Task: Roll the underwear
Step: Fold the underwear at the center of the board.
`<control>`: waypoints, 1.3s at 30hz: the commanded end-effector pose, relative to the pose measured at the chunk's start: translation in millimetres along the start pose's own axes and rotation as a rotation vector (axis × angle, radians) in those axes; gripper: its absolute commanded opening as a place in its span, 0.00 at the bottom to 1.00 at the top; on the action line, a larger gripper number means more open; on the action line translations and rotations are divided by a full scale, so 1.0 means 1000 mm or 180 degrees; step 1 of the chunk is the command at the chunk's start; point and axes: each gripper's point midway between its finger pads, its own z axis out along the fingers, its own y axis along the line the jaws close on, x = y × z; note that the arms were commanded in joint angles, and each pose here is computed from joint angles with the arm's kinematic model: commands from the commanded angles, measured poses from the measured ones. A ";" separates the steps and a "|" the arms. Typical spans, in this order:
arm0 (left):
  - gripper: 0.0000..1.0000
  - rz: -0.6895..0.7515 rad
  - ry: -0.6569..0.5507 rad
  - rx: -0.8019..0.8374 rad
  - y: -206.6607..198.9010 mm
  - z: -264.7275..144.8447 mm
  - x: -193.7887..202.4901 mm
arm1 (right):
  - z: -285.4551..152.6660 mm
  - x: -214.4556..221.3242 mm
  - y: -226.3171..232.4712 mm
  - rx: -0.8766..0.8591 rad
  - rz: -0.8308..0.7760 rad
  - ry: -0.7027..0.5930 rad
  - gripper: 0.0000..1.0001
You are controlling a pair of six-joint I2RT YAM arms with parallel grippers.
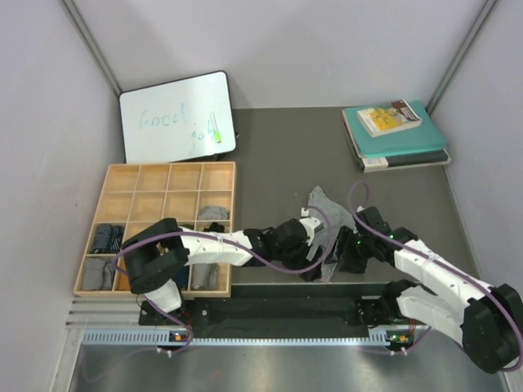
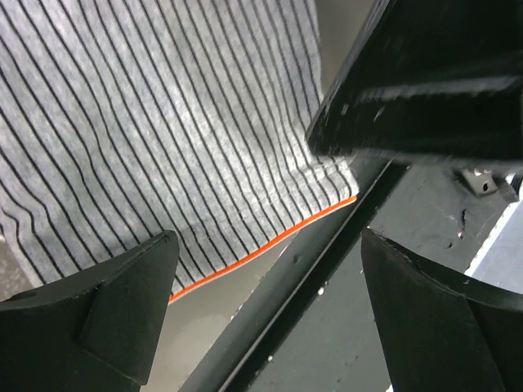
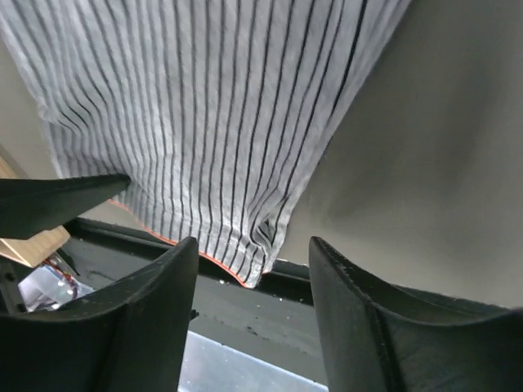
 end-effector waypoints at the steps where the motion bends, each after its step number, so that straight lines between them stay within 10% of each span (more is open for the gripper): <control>1: 0.96 0.0036 -0.0074 0.0074 0.000 0.007 0.002 | 0.003 0.007 0.001 0.0093 0.0203 -0.0049 0.54; 16: 0.95 -0.0073 -0.0084 0.0058 0.006 0.004 0.013 | 0.020 0.027 0.000 0.0102 0.0335 0.0070 0.39; 24: 0.95 -0.0125 -0.0181 -0.0030 0.011 -0.003 0.010 | 0.024 0.032 -0.008 0.0198 0.0279 0.0082 0.01; 39: 0.90 -0.0065 -0.0614 0.0097 -0.017 -0.006 -0.042 | -0.015 -0.021 -0.022 0.0837 -0.0629 -0.0102 0.00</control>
